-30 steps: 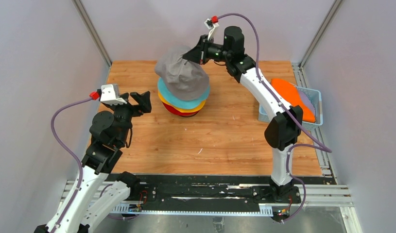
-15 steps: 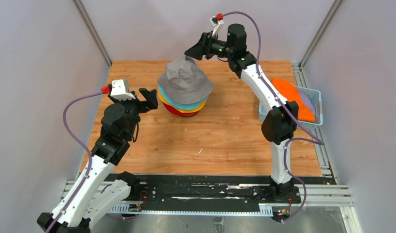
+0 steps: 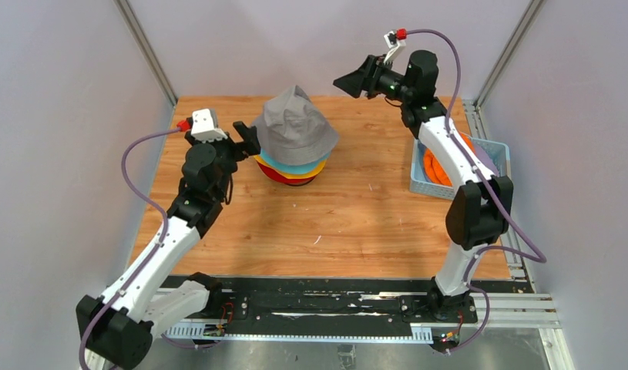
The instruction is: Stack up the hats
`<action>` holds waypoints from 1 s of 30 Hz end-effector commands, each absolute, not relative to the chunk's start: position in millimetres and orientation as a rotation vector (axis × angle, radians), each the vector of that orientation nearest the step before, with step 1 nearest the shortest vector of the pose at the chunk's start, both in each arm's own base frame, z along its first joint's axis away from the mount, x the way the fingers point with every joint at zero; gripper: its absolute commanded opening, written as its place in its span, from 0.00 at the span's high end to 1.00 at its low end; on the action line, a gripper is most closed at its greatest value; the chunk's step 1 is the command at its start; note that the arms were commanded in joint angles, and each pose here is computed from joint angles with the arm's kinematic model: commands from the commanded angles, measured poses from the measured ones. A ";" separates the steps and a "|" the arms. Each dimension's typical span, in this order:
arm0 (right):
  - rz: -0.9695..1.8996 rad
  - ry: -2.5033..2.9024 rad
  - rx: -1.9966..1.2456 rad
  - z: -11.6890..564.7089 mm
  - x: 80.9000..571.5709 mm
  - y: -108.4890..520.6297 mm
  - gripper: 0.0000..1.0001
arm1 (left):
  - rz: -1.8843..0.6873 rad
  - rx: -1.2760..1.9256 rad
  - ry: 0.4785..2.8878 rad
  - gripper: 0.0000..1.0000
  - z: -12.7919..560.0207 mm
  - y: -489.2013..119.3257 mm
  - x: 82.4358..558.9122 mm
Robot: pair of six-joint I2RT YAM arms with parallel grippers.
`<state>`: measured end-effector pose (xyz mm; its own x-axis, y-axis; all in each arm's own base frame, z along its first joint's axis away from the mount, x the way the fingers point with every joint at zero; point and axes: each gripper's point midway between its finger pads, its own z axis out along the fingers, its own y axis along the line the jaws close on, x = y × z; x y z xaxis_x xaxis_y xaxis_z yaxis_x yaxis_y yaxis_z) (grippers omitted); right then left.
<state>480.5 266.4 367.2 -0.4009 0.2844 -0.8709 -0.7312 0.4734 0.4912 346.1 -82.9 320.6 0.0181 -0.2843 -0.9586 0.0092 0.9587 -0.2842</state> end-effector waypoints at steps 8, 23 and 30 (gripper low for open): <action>1.157 1.590 -0.478 361.3 454.6 288.0 0.26 | -0.314 -0.212 1.418 0.00 382.3 -109.3 414.7; 1.121 1.718 -0.542 302.6 452.4 326.8 0.26 | -0.312 -0.152 1.486 0.00 368.0 -126.4 475.3; 1.073 1.750 -0.524 289.0 450.0 318.4 0.25 | -0.295 -0.172 1.560 0.00 333.8 -120.5 499.8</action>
